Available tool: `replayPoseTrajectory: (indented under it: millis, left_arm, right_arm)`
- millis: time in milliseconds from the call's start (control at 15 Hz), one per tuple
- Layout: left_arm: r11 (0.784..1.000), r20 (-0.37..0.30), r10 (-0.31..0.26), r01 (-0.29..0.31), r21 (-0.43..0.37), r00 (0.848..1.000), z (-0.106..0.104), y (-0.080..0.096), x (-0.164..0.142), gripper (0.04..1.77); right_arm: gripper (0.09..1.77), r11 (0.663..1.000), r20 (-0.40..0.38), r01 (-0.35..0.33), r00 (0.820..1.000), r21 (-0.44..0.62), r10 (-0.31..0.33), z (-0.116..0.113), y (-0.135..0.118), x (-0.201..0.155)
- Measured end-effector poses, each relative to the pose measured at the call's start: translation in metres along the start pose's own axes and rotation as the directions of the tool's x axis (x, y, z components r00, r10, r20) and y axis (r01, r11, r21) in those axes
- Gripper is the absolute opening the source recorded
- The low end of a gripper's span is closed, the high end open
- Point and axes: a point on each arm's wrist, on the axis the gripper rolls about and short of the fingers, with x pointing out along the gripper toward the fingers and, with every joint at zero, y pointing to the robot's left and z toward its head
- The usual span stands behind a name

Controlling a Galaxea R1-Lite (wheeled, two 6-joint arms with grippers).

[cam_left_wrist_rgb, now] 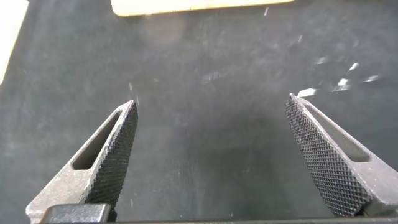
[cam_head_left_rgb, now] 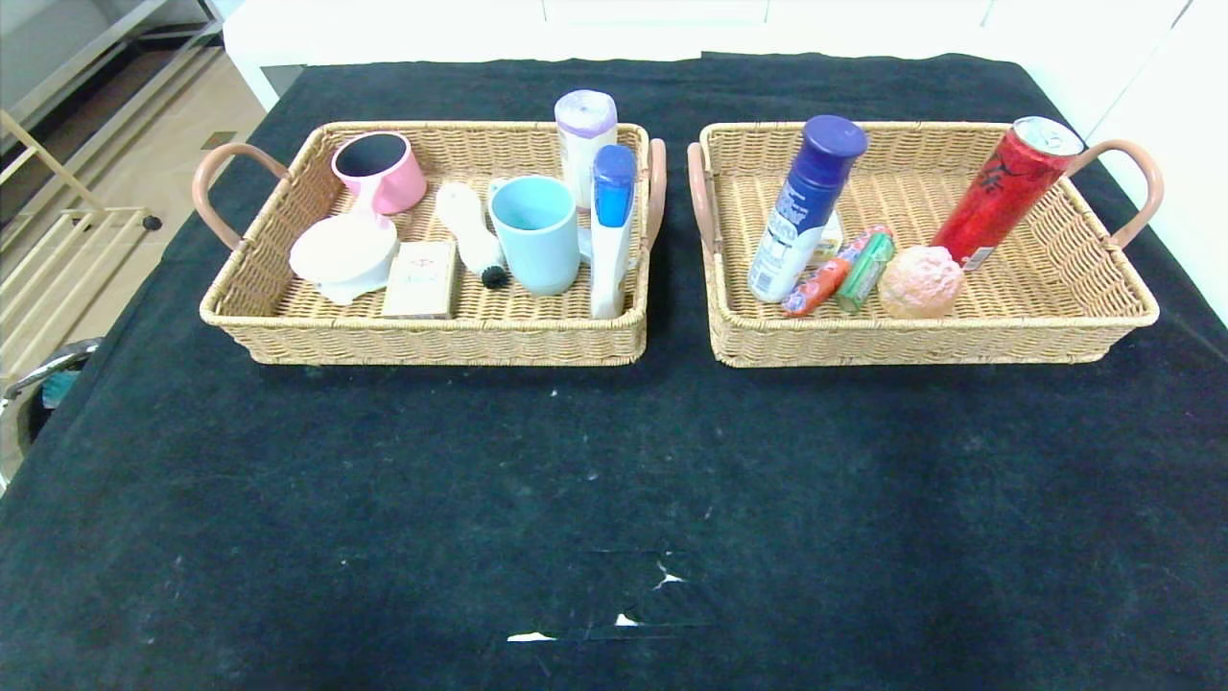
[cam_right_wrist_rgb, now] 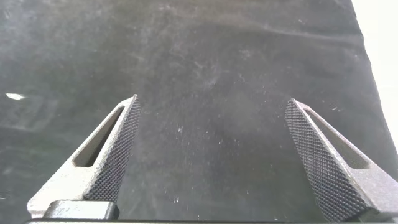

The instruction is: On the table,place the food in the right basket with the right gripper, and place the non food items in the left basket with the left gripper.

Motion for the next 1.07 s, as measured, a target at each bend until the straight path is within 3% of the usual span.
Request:
replayPoseTrajectory:
  millis: [267,467,1067]
  left_arm:
    - [1.0,-0.069,0.028,-0.028,-0.004,0.997,-0.018,0.001,0.007,1.72]
    - [0.998,-0.109,0.069,-0.069,-0.001,0.992,-0.03,0.002,0.011,1.72]
    - [0.996,-0.131,0.093,-0.094,-0.006,0.987,-0.054,0.004,0.022,1.72]
  right_arm:
    - [1.7,0.999,-0.043,0.032,0.999,-0.008,-0.032,-0.018,0.0,0.008]
    - [1.7,0.997,-0.015,0.07,0.997,-0.043,-0.071,-0.023,0.0,0.012]
    - [1.7,0.998,-0.039,0.03,0.999,-0.05,-0.032,-0.032,0.001,0.014]
